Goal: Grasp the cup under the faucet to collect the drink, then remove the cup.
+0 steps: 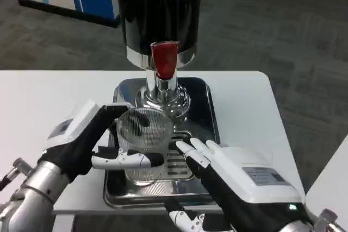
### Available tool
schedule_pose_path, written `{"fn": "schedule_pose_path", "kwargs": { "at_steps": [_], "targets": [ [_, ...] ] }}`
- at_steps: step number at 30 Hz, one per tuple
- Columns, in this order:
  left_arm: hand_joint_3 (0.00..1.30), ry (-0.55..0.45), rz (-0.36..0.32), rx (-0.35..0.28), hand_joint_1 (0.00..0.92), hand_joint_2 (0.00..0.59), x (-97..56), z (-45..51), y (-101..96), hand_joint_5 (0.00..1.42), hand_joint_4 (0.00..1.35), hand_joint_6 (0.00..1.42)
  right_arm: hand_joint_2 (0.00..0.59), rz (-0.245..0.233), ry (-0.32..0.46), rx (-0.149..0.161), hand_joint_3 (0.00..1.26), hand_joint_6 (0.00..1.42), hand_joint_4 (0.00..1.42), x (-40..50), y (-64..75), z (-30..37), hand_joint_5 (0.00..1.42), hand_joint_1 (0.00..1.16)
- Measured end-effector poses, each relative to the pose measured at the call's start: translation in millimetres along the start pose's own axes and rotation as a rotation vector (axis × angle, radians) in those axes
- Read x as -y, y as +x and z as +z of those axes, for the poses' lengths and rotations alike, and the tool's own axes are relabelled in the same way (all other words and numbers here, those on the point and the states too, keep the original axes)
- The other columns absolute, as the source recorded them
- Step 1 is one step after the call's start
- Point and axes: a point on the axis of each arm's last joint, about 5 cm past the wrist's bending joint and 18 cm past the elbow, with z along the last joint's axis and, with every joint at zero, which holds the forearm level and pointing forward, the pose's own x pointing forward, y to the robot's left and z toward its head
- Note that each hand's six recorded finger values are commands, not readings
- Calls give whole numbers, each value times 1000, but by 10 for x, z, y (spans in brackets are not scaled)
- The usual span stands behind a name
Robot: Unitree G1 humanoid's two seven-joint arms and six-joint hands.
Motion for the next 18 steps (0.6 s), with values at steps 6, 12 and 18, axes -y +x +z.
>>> {"fn": "schedule_pose_path", "kwargs": {
  "at_steps": [6, 12, 18],
  "targets": [
    [739, 42, -16, 23, 660, 134, -15, 31, 59, 866, 777, 583, 446, 0, 3, -1, 65, 0, 0, 2, -1, -7, 0, 446],
    [737, 61, -7, 15, 654, 119, -11, 45, 94, 865, 766, 582, 446, -2, 8, -11, 65, 0, 0, 7, -7, -29, 0, 446],
    [721, 70, 4, -8, 652, 98, -31, 48, 106, 835, 743, 562, 446, 1, 13, -15, 65, 0, 0, -1, -18, -35, 0, 446]
  ]
}}
